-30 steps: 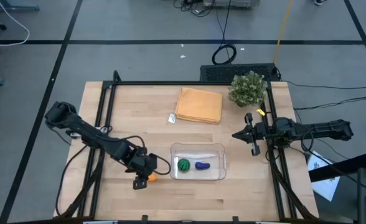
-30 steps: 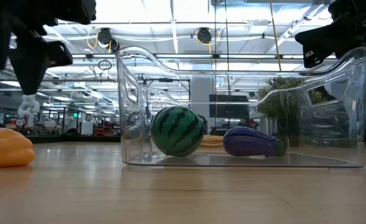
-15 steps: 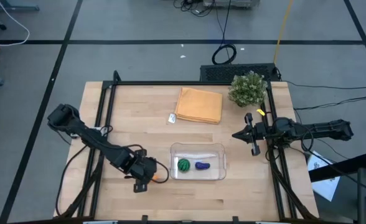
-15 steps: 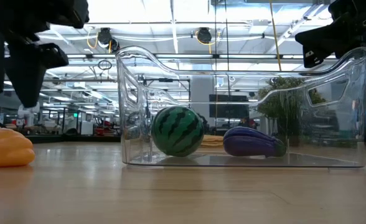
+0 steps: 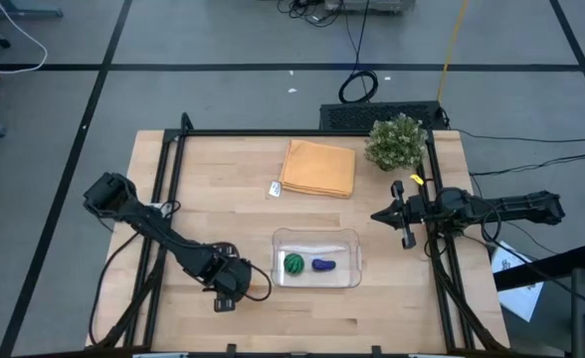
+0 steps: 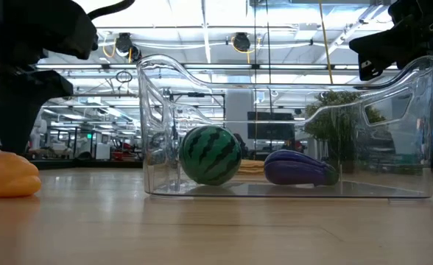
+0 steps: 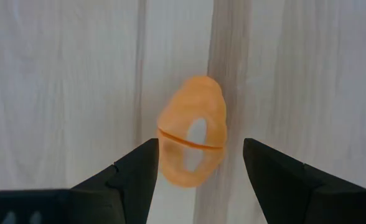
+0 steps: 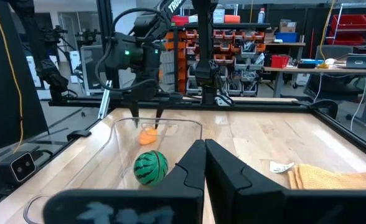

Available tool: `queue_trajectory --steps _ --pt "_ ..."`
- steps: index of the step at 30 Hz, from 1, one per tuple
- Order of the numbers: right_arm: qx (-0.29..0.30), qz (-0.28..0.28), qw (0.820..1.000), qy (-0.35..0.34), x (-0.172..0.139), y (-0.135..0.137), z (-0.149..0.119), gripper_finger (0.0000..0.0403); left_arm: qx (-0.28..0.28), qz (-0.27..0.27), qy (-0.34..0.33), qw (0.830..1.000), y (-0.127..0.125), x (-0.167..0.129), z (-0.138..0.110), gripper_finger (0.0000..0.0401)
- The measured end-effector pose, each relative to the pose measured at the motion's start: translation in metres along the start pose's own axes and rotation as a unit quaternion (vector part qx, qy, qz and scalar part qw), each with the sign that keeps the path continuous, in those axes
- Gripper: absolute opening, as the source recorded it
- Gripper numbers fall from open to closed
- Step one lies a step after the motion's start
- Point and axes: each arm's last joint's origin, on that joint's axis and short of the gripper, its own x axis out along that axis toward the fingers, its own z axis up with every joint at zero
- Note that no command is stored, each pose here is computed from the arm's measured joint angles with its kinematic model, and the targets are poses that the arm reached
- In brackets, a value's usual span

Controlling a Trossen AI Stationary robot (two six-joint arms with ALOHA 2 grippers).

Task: Pick and placing Produce into tupperware
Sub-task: Put the croissant into the transparent bin

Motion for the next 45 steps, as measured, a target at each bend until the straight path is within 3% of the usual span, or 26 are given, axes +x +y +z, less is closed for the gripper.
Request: queue_trajectory --steps 14,34,45 --pt "-0.001 0.0 1.0 0.001 0.0 0.0 0.0 0.0 0.029 0.01 -0.007 1.0 0.001 0.0 0.0 0.0239" --pt "-0.001 0.0 1.0 0.003 0.0 0.0 -0.001 0.0 0.037 -0.024 -0.028 0.999 0.011 0.028 -0.013 0.0239" --pt "0.0 0.0 1.0 0.003 0.0 0.0 -0.001 0.0 0.046 -0.031 -0.02 0.998 0.012 0.028 -0.013 0.0239"
